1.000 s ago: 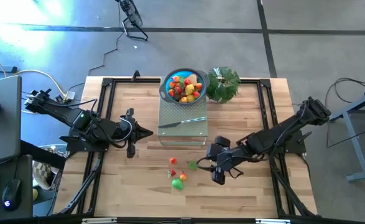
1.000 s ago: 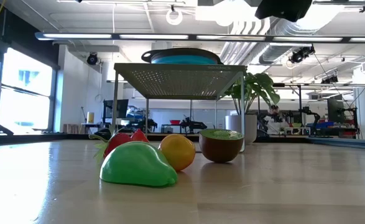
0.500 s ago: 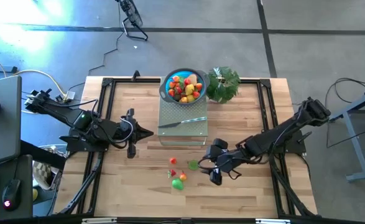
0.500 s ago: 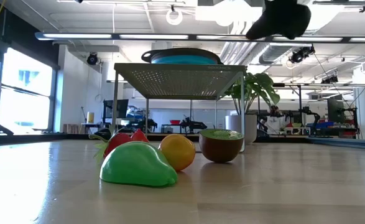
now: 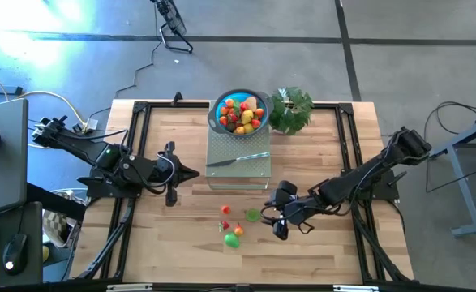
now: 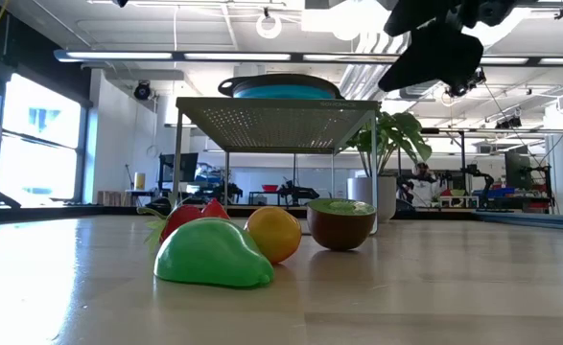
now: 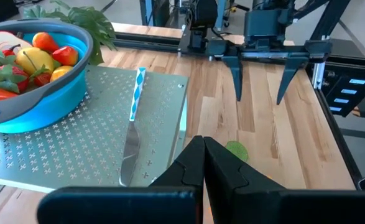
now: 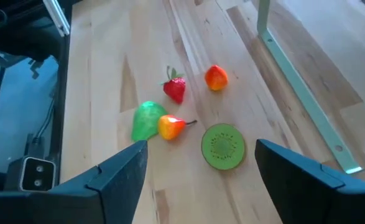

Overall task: Pick & Place Fruit
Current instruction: Put the brown kiwi in the blue bowl on the shelf

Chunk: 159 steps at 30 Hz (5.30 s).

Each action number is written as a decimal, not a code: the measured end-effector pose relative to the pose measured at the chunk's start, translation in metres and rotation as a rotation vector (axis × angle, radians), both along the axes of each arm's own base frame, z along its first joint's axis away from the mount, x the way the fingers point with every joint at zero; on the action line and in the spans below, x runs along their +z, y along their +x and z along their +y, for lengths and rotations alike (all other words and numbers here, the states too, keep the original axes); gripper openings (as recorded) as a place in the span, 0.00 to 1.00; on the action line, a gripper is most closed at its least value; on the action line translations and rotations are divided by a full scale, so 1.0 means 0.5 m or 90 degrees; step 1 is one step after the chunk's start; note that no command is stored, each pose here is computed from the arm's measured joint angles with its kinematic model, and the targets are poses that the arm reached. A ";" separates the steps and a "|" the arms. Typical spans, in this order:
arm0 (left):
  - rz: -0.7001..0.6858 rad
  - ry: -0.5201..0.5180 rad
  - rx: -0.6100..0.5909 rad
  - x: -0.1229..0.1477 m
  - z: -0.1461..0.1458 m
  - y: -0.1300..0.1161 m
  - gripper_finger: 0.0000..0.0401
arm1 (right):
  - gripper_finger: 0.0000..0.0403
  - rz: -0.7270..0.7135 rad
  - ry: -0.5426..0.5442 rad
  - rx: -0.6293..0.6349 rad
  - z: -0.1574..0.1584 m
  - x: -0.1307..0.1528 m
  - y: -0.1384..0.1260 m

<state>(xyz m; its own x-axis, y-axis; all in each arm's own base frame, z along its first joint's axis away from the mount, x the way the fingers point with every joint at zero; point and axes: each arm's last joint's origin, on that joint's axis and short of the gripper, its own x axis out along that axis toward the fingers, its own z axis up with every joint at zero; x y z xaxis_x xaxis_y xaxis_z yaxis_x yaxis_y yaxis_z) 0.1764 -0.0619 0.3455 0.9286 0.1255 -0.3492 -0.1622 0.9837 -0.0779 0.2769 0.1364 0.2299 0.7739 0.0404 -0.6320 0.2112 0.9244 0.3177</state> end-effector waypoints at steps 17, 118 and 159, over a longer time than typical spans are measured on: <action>0.012 0.004 0.001 -0.004 0.001 -0.001 0.00 | 0.72 -0.036 -0.040 0.035 0.028 -0.090 0.071; 0.028 -0.003 0.009 -0.009 0.002 -0.004 0.00 | 0.55 0.093 -0.100 0.064 -0.017 -0.206 0.107; 0.032 0.000 0.013 -0.010 0.003 -0.004 0.00 | 0.53 -0.293 -0.069 -0.085 -0.074 0.150 0.093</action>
<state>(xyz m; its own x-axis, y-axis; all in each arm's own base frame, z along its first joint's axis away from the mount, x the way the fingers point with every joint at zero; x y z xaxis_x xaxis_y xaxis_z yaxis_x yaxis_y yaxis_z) 0.1742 -0.0606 0.3405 0.9072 0.1443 -0.3952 -0.1858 0.9802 -0.0686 0.3232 0.0992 0.3048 0.9677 -0.1253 -0.2190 0.1906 0.9318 0.3091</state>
